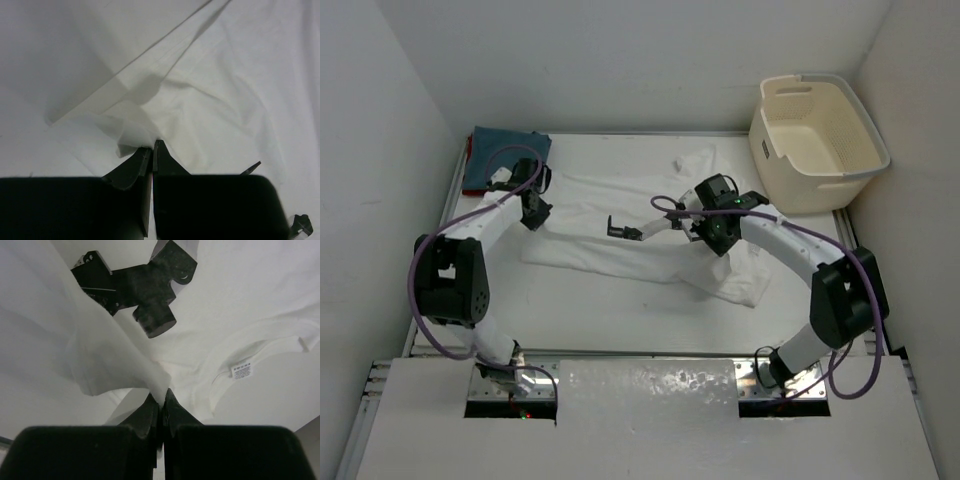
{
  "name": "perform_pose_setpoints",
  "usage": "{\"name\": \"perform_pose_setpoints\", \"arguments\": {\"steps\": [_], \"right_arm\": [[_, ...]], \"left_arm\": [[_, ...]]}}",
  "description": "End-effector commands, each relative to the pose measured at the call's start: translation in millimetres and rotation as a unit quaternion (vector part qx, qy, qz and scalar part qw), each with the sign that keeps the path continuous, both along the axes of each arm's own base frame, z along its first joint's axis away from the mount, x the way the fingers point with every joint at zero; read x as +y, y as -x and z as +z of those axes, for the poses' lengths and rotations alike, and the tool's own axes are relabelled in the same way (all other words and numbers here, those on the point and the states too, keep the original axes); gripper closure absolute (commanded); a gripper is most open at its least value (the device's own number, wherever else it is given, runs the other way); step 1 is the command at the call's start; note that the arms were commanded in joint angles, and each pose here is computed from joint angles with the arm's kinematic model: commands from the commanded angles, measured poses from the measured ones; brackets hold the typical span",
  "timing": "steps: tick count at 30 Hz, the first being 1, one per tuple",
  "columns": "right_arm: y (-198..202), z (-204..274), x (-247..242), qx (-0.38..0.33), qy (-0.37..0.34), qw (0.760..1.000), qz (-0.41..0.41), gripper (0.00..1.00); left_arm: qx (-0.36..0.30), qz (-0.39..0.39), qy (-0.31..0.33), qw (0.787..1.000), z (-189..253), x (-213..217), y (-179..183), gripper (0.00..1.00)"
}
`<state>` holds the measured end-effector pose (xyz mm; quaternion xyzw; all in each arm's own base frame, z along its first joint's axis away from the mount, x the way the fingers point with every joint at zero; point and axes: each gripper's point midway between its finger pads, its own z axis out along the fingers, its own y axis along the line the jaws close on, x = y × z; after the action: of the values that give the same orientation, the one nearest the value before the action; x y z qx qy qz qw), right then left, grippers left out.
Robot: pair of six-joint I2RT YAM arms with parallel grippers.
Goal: Fold and stack the t-shirts
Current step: Fold the flattened tshirt in 1/3 of the way
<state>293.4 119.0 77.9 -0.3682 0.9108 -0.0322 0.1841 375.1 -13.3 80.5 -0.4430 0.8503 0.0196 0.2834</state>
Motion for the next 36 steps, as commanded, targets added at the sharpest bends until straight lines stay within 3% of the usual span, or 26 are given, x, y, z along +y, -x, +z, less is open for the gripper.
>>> {"name": "perform_pose_setpoints", "arguments": {"steps": [1,7,14,15,16,17,18,22,24,27,32,33,35,36], "right_arm": [[-21,11,0,-0.015,0.006,0.999,0.028,1.00],[-47,1,-3,-0.002,0.014,0.999,0.051,1.00],[-67,-12,-8,0.055,0.065,0.986,0.146,1.00],[-68,-13,-10,0.062,0.070,0.984,0.149,1.00],[-75,-9,-10,0.058,0.072,0.984,0.152,1.00],[-77,-10,-11,0.061,0.079,0.981,0.166,1.00],[-81,-13,-11,0.065,0.085,0.980,0.169,0.98],[-105,-16,-18,0.029,0.118,0.980,0.159,0.84],[-122,-17,-20,0.001,0.133,0.979,0.155,0.57],[-141,-10,-29,-0.032,0.155,0.981,0.115,0.46],[-168,12,-39,-0.095,0.160,0.981,0.056,0.40],[-168,17,-35,-0.098,0.142,0.983,0.055,0.33],[-166,33,-29,-0.129,0.110,0.985,0.041,0.01],[-166,39,-21,-0.137,0.079,0.986,0.052,0.01]], "left_arm": [[-0.042,-0.002,-0.013,0.999,22,4,-32,1.00],[-0.027,0.003,-0.023,0.999,8,6,-47,1.00],[-0.013,0.004,-0.030,0.999,-6,7,-61,0.98],[-0.009,0.009,-0.033,0.999,-8,8,-61,0.83],[-0.003,0.007,-0.037,0.999,-12,9,-62,0.41],[-0.005,0.007,-0.038,0.999,-11,9,-66,0.16],[-0.006,-0.001,-0.040,0.999,-11,8,-69,0.01],[-0.020,-0.020,-0.036,0.999,-1,3,-76,0.00],[-0.022,-0.028,-0.042,0.998,6,3,-76,0.00],[-0.034,-0.037,-0.052,0.997,21,3,-77,0.00],[-0.060,-0.047,-0.071,0.995,49,4,-77,0.00],[-0.067,-0.050,-0.074,0.994,57,3,-76,0.00],[-0.076,-0.056,-0.081,0.992,67,2,-75,0.00],[-0.077,-0.061,-0.079,0.992,68,0,-73,0.00]]}}
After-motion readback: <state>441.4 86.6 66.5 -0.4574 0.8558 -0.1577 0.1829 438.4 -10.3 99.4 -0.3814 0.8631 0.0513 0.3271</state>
